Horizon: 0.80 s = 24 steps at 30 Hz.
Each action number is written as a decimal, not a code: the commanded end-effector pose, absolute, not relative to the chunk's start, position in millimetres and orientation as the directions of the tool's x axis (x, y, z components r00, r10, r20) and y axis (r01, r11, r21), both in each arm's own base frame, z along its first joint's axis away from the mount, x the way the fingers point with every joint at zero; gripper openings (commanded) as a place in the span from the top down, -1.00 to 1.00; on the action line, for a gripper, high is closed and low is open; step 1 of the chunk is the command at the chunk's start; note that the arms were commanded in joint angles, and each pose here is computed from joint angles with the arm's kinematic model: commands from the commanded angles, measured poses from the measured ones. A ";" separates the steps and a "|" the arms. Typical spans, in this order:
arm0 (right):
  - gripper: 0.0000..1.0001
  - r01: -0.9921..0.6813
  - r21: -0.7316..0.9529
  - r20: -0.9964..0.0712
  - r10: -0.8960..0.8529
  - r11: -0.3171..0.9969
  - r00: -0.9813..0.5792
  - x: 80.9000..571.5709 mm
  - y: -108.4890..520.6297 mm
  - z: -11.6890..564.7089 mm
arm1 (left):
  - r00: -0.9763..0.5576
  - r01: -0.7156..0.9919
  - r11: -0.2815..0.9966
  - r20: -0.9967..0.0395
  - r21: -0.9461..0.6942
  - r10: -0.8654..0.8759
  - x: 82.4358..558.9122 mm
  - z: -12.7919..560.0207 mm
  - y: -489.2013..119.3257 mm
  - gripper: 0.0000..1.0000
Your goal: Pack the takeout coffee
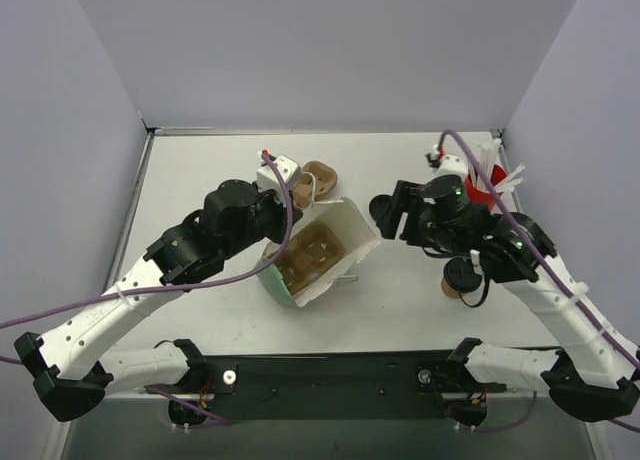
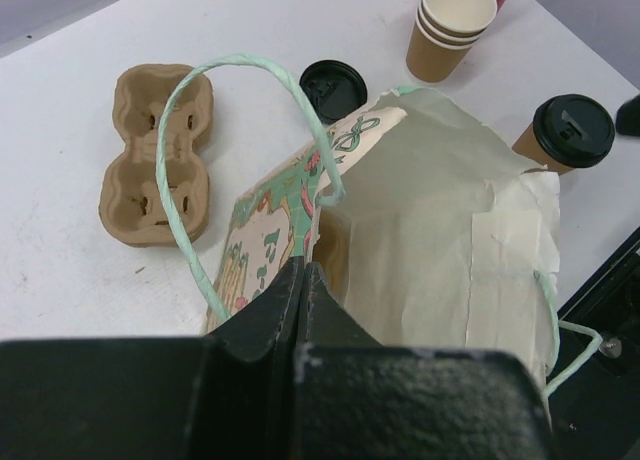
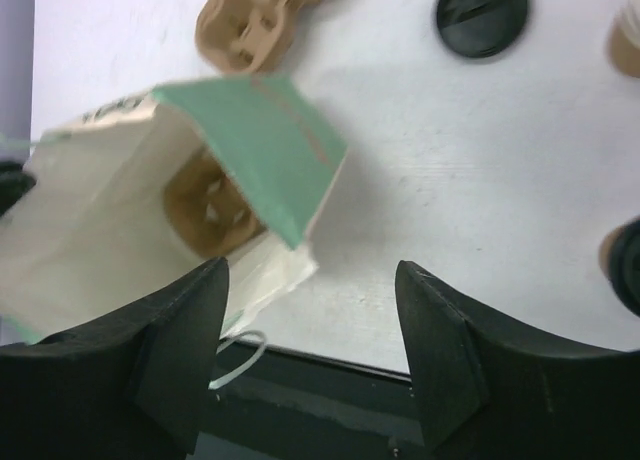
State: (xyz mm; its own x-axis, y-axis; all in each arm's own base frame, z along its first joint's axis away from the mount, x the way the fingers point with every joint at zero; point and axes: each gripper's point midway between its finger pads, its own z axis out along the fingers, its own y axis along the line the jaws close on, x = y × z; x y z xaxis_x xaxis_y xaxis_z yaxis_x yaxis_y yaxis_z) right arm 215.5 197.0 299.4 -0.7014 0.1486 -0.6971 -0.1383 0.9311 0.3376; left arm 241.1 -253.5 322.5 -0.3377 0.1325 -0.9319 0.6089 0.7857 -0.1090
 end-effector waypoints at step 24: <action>-0.52 0.665 -0.002 -0.370 0.617 0.747 -0.694 189.5 -1.0 167.1 | -0.463 0.670 0.682 -0.883 -0.293 0.076 225.6 359.2 -294.1 1.00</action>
